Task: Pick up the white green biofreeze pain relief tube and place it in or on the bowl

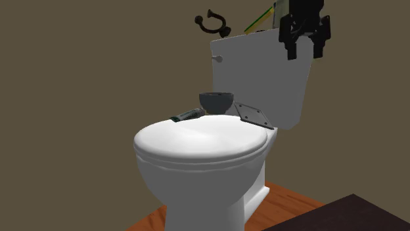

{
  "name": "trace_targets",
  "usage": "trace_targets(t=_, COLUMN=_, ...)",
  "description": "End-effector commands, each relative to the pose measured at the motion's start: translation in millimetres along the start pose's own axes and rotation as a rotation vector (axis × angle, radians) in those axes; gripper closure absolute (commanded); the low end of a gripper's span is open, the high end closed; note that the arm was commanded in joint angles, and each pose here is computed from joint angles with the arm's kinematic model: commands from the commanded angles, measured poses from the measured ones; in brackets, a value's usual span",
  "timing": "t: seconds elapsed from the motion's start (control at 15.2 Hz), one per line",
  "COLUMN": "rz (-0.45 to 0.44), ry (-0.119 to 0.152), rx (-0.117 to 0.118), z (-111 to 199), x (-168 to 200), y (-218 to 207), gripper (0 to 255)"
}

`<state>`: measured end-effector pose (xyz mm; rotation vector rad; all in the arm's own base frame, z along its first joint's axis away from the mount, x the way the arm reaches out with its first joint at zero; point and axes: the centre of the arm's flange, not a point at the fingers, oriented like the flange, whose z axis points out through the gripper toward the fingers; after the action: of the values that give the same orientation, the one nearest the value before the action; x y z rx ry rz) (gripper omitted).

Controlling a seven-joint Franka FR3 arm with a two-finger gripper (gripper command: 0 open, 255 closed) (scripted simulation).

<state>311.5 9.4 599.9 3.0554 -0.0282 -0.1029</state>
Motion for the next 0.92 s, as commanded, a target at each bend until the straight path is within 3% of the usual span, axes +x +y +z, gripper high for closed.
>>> trace_targets(t=0.0, rz=0.0, ry=0.0, rx=0.0, z=0, x=0, y=0, gripper=0)
trace_targets(t=0.86, rz=0.457, ry=0.06, rx=0.057, z=57, x=74, y=-130, gripper=0)
